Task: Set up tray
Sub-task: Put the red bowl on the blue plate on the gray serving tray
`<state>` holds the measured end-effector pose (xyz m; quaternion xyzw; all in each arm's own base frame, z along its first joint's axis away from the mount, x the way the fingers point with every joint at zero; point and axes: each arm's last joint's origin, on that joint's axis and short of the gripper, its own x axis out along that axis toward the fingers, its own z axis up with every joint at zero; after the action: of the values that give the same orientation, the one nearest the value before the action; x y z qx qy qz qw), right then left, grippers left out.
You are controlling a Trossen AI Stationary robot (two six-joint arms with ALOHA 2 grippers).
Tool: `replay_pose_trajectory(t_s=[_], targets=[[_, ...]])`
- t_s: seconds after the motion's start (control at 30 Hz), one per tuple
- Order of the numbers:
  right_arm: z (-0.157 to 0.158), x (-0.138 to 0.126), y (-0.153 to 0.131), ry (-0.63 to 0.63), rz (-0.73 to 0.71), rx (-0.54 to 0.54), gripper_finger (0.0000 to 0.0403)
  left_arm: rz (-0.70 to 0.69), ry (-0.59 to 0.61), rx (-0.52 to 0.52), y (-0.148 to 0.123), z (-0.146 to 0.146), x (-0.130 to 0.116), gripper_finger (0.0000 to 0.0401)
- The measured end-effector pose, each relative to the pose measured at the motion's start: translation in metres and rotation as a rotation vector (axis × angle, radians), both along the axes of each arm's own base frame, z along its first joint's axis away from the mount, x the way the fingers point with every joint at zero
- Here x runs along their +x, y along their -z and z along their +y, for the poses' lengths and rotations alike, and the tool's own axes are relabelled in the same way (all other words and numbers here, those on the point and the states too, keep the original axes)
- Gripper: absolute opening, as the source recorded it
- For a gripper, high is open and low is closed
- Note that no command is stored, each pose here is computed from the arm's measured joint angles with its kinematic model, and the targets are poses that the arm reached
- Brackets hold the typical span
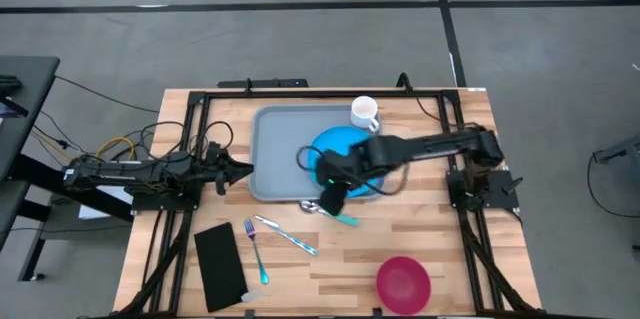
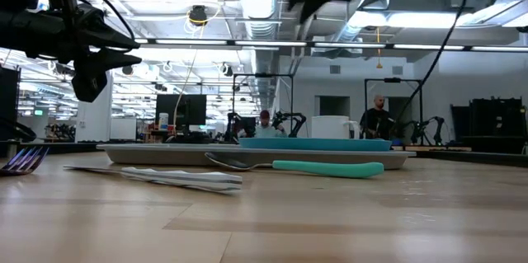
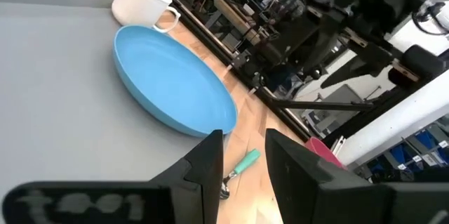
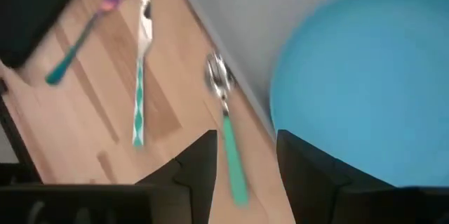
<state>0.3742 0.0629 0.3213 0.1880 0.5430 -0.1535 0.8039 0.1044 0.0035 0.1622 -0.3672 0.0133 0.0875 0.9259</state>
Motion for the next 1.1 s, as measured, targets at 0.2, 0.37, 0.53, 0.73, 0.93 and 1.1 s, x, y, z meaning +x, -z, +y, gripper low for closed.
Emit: replay_pose_trajectory(t_s=[0.2, 0.37, 0.53, 0.73, 0.93, 1.1], targets=[[0.038, -0.058, -0.004, 0.166, 0.102, 0.034, 0.0133, 0.004, 0.000, 0.002, 0.000, 0.000, 0.000, 0.0095], [0.065, -0.105, 0.004, 0.384, 0.188, 0.072, 0.0136, 0.011, 0.000, 0.009, 0.001, 0.000, 0.001, 0.0095], [0.096, -0.142, 0.017, 0.544, 0.247, 0.075, 0.0136, 0.019, 0.001, 0.010, 0.001, 0.000, 0.001, 0.0095], [0.137, -0.171, 0.037, 0.609, 0.362, 0.148, 0.0133, 0.021, 0.001, 0.007, 0.002, 0.000, 0.001, 0.0095], [0.177, -0.181, 0.052, 0.588, 0.390, 0.258, 0.0133, 0.021, 0.007, 0.003, 0.002, 0.000, 0.001, 0.0096], [0.195, -0.186, 0.065, 0.646, 0.400, 0.271, 0.0129, 0.021, 0.008, 0.003, 0.002, 0.000, 0.001, 0.0096]])
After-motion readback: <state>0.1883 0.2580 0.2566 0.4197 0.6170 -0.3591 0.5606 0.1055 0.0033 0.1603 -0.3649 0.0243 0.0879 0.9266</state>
